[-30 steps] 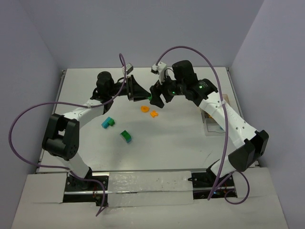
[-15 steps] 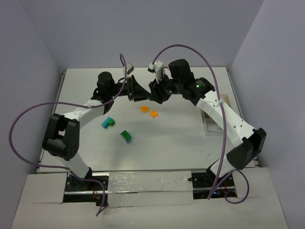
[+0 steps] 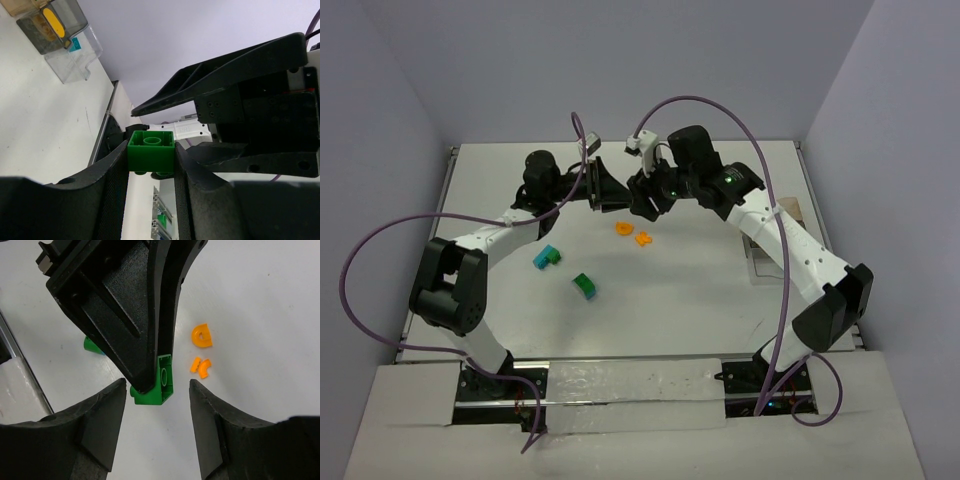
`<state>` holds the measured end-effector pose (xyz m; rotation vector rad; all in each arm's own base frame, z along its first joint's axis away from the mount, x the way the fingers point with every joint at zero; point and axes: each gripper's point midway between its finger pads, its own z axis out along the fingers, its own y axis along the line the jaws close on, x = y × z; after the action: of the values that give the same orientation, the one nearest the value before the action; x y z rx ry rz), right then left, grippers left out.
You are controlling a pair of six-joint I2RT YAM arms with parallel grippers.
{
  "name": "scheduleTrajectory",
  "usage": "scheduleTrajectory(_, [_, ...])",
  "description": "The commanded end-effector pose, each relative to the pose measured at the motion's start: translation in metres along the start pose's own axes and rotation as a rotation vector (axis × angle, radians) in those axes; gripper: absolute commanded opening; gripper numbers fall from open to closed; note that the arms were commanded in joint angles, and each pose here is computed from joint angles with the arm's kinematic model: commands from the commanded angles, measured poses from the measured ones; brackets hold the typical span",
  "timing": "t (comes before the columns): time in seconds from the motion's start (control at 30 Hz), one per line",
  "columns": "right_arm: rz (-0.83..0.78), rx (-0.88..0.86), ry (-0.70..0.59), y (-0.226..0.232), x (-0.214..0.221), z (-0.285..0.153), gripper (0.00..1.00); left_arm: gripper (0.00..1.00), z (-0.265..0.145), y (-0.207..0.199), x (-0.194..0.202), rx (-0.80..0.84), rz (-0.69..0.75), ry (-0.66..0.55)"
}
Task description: Sort the legos into containers by color
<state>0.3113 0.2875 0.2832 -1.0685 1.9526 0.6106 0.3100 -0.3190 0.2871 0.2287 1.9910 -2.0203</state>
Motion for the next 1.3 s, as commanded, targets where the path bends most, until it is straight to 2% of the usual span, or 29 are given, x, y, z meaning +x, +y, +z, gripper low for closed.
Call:
scheduleTrajectory(0.0, [-0.033,-0.026,-0.038,0.008,-0.015,-0.003,0.63,0.00,0.001,-0.009,0.002,0.032,0.031,0.012])
scheduleTrajectory(0.1, [-0.036,-0.016,-0.041,0.006,-0.016,-0.002,0.53,0.00,0.001,-0.010,0.002,0.035,0.037,0.010])
scheduleTrajectory(0.2, [-0.032,0.004,-0.049,0.003,-0.017,-0.002,0.39,0.01,0.001,-0.012,0.003,0.039,0.039,0.013])
scheduleTrajectory(0.33, [-0.033,0.033,-0.070,-0.001,-0.020,-0.004,0.14,0.16,0.000,-0.010,0.004,0.036,0.042,0.014])
scheduleTrajectory(0.37, [-0.033,0.041,-0.076,-0.002,-0.021,-0.006,0.03,0.26,0.000,-0.009,0.004,0.033,0.042,0.016])
scheduleTrajectory(0.4, [-0.033,0.048,-0.079,-0.003,-0.021,-0.007,0.00,0.35,0.000,-0.007,0.004,0.026,0.037,0.016])
scheduleTrajectory(0.43, [-0.034,0.053,-0.080,-0.004,-0.021,-0.008,0.00,0.43,0.000,-0.006,0.004,0.023,0.039,0.016])
scheduleTrajectory(0.47, [-0.036,0.057,-0.084,-0.003,-0.022,-0.011,0.00,0.57,0.000,-0.006,0.004,0.019,0.046,0.016])
scheduleTrajectory(0.5, [-0.037,0.060,-0.082,-0.003,-0.020,-0.013,0.00,0.76,0.000,-0.005,0.003,0.014,0.051,0.014])
scheduleTrajectory(0.6, [-0.036,0.079,-0.075,-0.008,-0.012,-0.025,0.00,0.99,-0.007,0.000,-0.005,-0.024,0.071,-0.017])
scheduleTrajectory(0.7, [0.001,0.114,-0.045,-0.023,0.008,-0.037,0.00,0.99,-0.020,0.005,-0.021,-0.077,0.100,-0.072])
scheduleTrajectory(0.73, [0.009,0.135,-0.052,-0.027,0.012,-0.048,0.00,0.99,-0.032,0.007,-0.035,-0.105,0.125,-0.122])
scheduleTrajectory(0.8, [0.050,0.213,-0.021,-0.057,0.035,-0.063,0.00,0.99,-0.044,0.012,-0.045,-0.142,0.121,-0.166])
scheduleTrajectory(0.9, [0.140,0.344,0.083,-0.107,0.101,-0.088,0.00,0.99,-0.061,0.025,-0.064,-0.295,0.208,-0.215])
scheduleTrajectory(0.97, [0.171,0.381,0.140,-0.123,0.131,-0.097,0.00,0.99,-0.065,0.024,-0.073,-0.363,0.330,-0.236])
scheduleTrajectory(1.07, [0.263,0.458,0.220,-0.153,0.178,-0.118,0.00,0.99,-0.069,0.028,-0.069,-0.429,0.403,-0.220])
scheduleTrajectory(1.27, [0.371,0.536,0.325,-0.195,0.224,-0.133,0.00,0.99,-0.072,0.045,-0.068,-0.536,0.477,-0.164])
